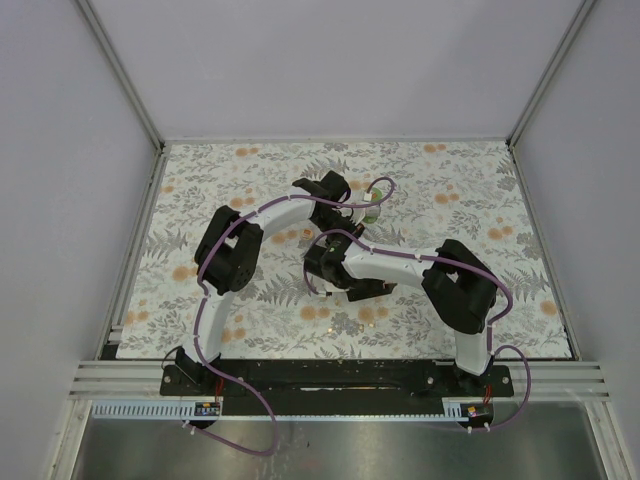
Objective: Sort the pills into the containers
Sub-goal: Pour the pill into the pill container.
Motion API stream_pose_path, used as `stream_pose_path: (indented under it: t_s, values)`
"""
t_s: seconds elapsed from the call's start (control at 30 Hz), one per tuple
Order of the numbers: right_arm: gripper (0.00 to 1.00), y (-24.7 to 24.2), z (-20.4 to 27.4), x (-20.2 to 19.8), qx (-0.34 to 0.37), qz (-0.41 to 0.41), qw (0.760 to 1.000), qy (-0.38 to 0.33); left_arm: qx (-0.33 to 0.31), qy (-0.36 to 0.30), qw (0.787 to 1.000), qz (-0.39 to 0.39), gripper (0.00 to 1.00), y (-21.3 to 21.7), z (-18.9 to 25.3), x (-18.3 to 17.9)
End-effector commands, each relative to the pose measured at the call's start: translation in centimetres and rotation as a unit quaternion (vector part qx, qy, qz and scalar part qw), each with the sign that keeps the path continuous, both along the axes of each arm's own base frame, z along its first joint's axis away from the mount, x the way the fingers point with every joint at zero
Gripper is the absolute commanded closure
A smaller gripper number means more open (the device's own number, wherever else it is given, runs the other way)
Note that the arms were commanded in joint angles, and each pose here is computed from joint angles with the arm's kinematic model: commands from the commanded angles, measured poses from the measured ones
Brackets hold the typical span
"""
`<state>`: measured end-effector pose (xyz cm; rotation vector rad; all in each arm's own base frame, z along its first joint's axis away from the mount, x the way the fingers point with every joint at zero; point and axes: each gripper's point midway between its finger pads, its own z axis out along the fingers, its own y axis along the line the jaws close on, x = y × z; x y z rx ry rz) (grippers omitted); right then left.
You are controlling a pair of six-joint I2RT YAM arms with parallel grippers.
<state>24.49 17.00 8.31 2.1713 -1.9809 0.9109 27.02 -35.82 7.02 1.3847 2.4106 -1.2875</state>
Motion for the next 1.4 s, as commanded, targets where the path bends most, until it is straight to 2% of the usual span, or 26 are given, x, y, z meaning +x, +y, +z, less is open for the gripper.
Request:
stream_pose_path:
  t_s: [0.0, 0.07, 0.13, 0.2, 0.23, 0.3, 0.37, 0.43, 0.5, 0.57, 0.63, 0.8, 0.87, 0.93, 1.07, 1.37]
  values:
    - [1.0, -0.3, 0.6, -0.1, -0.004, -0.006, 1.0, 0.001, -0.028, -0.007, 1.0, -0.007, 1.0, -0.7, 1.1, 0.5]
    - [1.0, 0.2, 0.5, -1.1, 0.014, -0.015, 0.999, 0.026, -0.027, -0.007, 1.0, -0.006, 1.0, -0.7, 0.9, 0.6]
    - [1.0, 0.0, 0.6, -0.5, 0.004, -0.006, 1.0, 0.009, -0.025, -0.008, 1.0, -0.005, 1.0, -0.7, 0.9, 0.7]
    - [1.0, 0.4, 0.5, -1.5, 0.014, -0.015, 0.999, 0.035, -0.024, -0.007, 1.0, -0.004, 1.0, -0.7, 0.7, 0.8]
    - [1.0, 0.5, 0.1, -1.5, 0.019, -0.01, 0.999, 0.036, -0.024, -0.007, 1.0, -0.005, 1.0, -0.7, 0.7, 0.8]
    - [1.0, -0.2, 0.2, -1.2, -0.013, -0.008, 1.0, 0.023, -0.024, -0.009, 1.0, -0.004, 1.0, -0.7, 0.8, 0.9]
    - [1.0, 0.4, 0.0, -1.1, 0.008, -0.01, 0.999, 0.03, -0.023, -0.008, 1.0, -0.004, 1.0, -0.7, 0.7, 0.9]
    - [1.0, 0.3, 0.3, -1.2, -0.01, -0.011, 1.0, 0.023, -0.024, -0.005, 1.0, -0.003, 1.0, -0.8, 0.6, 0.9]
    - [1.0, 1.1, 0.0, -1.3, 0.021, -0.012, 0.999, 0.037, -0.023, -0.005, 1.0, -0.003, 1.0, -0.7, 0.5, 0.9]
    - [1.0, 0.1, 0.5, -0.8, -0.023, -0.002, 1.0, 0.017, -0.025, -0.005, 1.0, -0.004, 1.0, -0.7, 0.7, 0.8]
    - [1.0, 0.9, 0.4, -0.8, 0.01, -0.013, 1.0, 0.027, -0.026, -0.006, 1.0, -0.005, 1.0, -0.7, 0.7, 0.8]
    - [1.0, 0.2, 1.1, -0.7, -0.018, -0.011, 1.0, 0.018, -0.027, -0.004, 1.0, -0.004, 1.0, -0.8, 0.8, 0.8]
    - [1.0, 0.7, 0.8, -0.9, 0.003, -0.01, 0.999, 0.031, -0.026, -0.007, 1.0, -0.005, 1.0, -0.7, 0.7, 0.9]
    - [1.0, 0.1, 1.5, -0.3, -0.025, -0.005, 1.0, 0.009, -0.024, -0.004, 1.0, -0.004, 1.0, -0.7, 0.6, 0.8]
    - [1.0, -0.8, 2.0, -0.4, -0.065, 0.0, 0.998, 0.011, -0.025, -0.005, 1.0, -0.003, 1.0, -0.8, 0.6, 0.9]
    - [1.0, -0.7, 2.6, 0.0, -0.082, 0.013, 0.997, -0.001, -0.025, -0.004, 1.0, -0.003, 1.0, -0.8, 0.7, 0.9]
